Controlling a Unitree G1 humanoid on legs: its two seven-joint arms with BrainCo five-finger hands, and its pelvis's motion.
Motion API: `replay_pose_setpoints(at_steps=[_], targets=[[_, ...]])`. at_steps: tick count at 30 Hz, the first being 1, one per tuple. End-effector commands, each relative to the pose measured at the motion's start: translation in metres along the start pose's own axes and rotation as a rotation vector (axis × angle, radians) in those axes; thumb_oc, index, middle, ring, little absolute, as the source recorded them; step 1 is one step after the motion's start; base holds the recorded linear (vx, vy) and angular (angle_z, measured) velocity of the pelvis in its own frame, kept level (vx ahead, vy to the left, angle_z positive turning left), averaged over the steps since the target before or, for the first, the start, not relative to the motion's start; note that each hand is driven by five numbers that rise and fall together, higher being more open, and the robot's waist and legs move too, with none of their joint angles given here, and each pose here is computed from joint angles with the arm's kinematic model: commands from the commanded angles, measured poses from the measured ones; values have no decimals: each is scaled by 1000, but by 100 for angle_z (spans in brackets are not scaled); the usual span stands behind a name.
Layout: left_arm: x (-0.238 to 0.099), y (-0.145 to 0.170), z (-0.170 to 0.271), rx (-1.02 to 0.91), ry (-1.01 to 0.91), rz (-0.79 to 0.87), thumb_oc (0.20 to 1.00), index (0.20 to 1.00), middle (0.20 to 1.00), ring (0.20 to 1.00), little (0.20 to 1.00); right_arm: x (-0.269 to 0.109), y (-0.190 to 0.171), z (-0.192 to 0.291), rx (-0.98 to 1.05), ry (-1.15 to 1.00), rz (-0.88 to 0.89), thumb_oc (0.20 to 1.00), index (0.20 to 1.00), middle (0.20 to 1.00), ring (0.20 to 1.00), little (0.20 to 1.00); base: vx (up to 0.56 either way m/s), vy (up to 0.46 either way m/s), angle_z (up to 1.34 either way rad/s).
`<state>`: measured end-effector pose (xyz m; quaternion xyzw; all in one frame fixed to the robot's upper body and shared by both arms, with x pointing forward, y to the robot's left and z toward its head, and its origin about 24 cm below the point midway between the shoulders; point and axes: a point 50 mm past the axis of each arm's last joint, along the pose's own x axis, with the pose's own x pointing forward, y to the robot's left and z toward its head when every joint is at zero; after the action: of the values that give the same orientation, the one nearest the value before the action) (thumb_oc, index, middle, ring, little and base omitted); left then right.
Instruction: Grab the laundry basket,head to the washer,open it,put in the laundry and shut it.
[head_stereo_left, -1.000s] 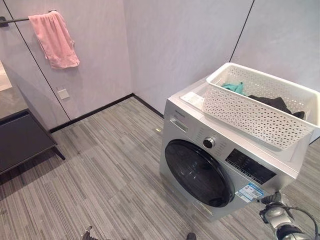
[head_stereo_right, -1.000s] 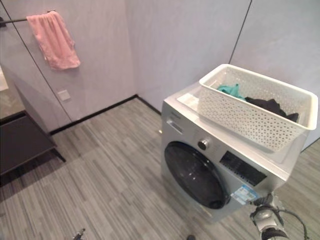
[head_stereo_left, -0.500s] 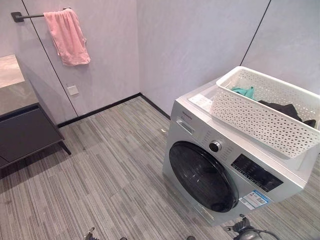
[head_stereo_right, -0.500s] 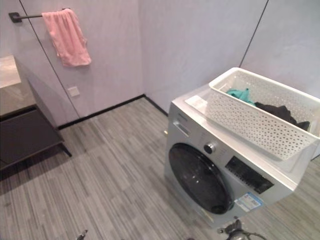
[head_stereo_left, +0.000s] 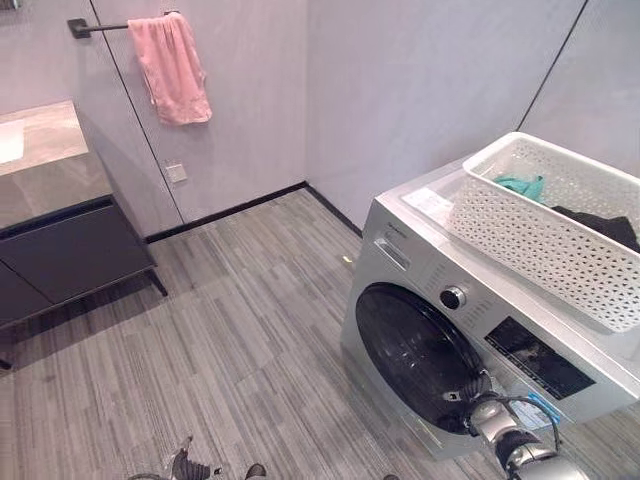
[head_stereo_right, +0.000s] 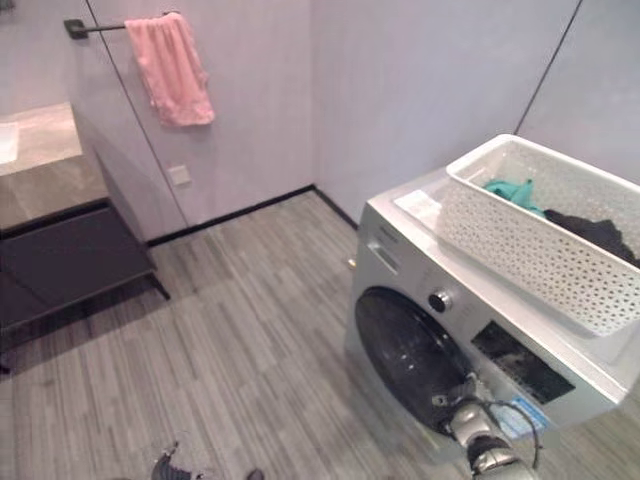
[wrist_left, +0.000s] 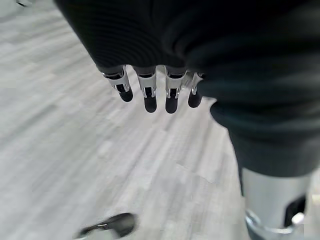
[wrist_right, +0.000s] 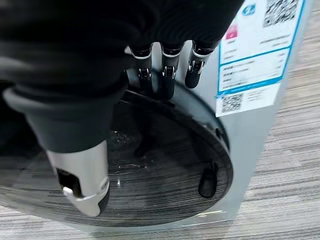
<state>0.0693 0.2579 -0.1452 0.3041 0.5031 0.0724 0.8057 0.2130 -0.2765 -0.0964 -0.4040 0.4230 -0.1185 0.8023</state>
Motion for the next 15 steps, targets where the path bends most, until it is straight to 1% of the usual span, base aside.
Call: replay_pose_setpoints(at_steps=[1, 5, 8, 11, 12, 13, 14, 15], targets=[[8, 9, 25, 17, -94, 15, 1000, 1000, 1000, 1000, 1000, 9, -29, 21, 7, -42, -103, 1000, 1000, 1000, 1000, 1000, -36, -12, 7], [9, 11, 27, -6, -102, 34, 1000, 1000, 1000, 1000, 1000, 11, -36, 29, 39, -47, -130, 1000, 1000, 1000, 1000, 1000, -66, -9, 16], [10, 15, 40, -35, -154, 51, 1000, 1000, 1000, 1000, 1000, 14, -50, 41, 73, -60, -174, 1000, 1000, 1000, 1000, 1000, -100, -7, 11], [10, 15, 50, -26, -191, 47, 1000, 1000, 1000, 1000, 1000, 14, -49, 49, 99, -69, -173, 1000, 1000, 1000, 1000, 1000, -75, 2, 23], [10, 11, 54, -22, -204, 40, 1000, 1000, 1000, 1000, 1000, 12, -41, 58, 109, -94, -153, 1000, 1000, 1000, 1000, 1000, -50, 5, 21], [9, 8, 61, -22, -229, 30, 1000, 1000, 1000, 1000, 1000, 5, -23, 75, 100, -161, -95, 1000, 1000, 1000, 1000, 1000, -50, 6, 12], [9, 8, 60, -22, -229, 30, 1000, 1000, 1000, 1000, 1000, 5, -23, 75, 100, -161, -95, 1000, 1000, 1000, 1000, 1000, -88, 22, 5], [8, 6, 73, -29, -284, 23, 1000, 1000, 1000, 1000, 1000, -5, -4, 98, 109, -249, -29, 1000, 1000, 1000, 1000, 1000, -96, 30, -5]])
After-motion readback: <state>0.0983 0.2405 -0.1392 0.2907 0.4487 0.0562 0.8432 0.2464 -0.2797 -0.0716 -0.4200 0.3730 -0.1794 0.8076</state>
